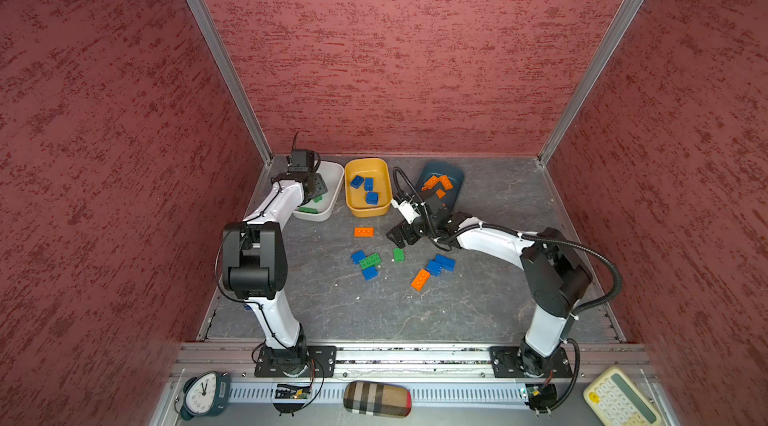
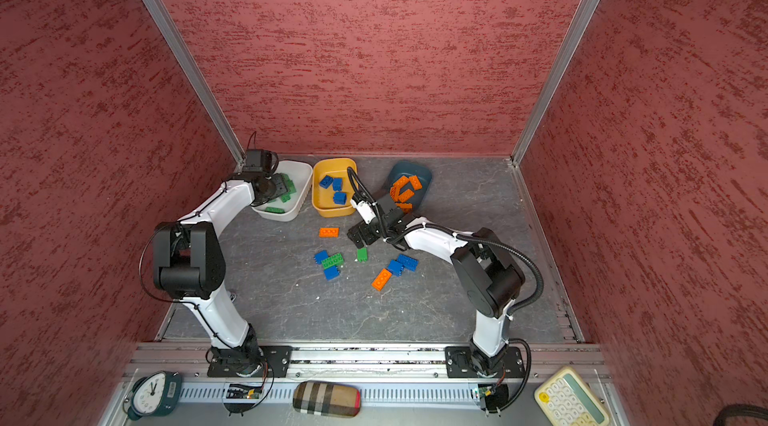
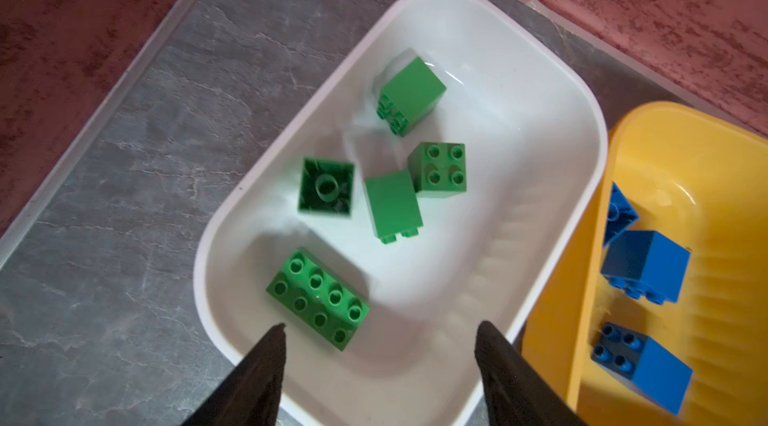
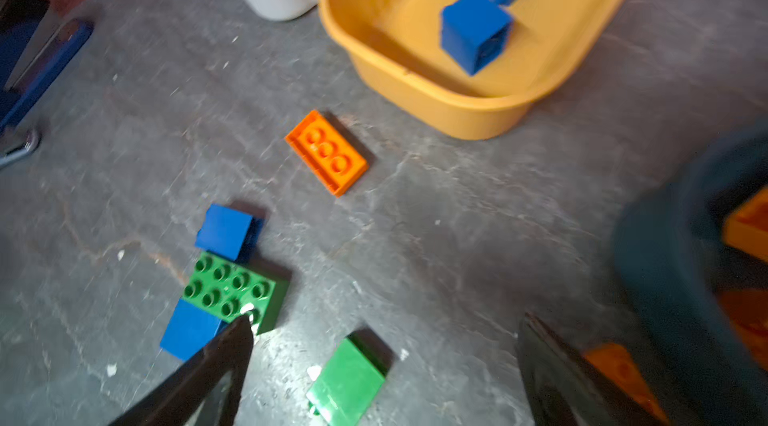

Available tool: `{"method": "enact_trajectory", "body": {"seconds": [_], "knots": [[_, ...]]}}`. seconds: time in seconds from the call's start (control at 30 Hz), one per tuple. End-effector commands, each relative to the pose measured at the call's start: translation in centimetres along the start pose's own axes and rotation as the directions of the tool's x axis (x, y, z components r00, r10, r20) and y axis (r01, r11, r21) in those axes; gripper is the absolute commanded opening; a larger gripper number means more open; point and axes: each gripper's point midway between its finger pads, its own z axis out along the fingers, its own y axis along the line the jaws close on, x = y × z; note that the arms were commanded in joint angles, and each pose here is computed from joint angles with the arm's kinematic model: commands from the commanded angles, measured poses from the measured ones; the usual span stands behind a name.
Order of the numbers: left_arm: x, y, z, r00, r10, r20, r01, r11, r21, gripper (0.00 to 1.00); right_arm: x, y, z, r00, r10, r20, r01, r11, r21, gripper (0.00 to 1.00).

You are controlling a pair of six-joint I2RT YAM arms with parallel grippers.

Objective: Sort the legos into containers by color
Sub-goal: 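Carry the green brick into the white tub and release with left gripper, then lower right gripper onto a blue brick beside the long green brick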

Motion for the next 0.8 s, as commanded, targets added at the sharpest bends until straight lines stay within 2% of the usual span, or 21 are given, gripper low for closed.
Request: {"method": "enact_trajectory", "body": {"seconds": [0.0,0.1,0.23,0.37,0.53,0.77], "knots": [[0.0,-1.7,-1.9,1.0,0.007,0.0,-0.007,0.995,0.1,0.8,0.0,2.9,0.9,0.985,-0.174,-0.015,0.172,0.978,-0.115,0.99],[0.5,-2.9,-3.5,0.999,0.036,0.029,-0.04,0.986,0.163,0.89,0.1,3.4,1.1,0.98,-0.196,-0.017,0.192,0.973,-0.131,0.99],[1.5,-3.0,-5.3,0.998,0.044,0.045,-0.051,0.983,0.176,1.0,0.8,5.2,0.7,0.965,-0.26,0.022,0.259,0.943,-0.209,0.96],[2.0,-2.3,-6.5,0.999,0.011,0.041,-0.018,0.984,0.177,1.0,2.3,7.7,0.9,0.92,-0.391,0.022,0.382,0.884,-0.269,0.95],[2.7,-1.5,-7.1,0.999,-0.027,0.047,0.018,0.984,0.175,1.0,4.6,11.2,1.3,0.848,-0.53,0.024,0.492,0.769,-0.409,0.92],[2.8,-0.8,-7.4,0.998,-0.043,0.047,0.035,0.988,0.153,1.0,6.8,14.2,3.0,0.769,-0.639,0.003,0.548,0.658,-0.516,0.83]]}}
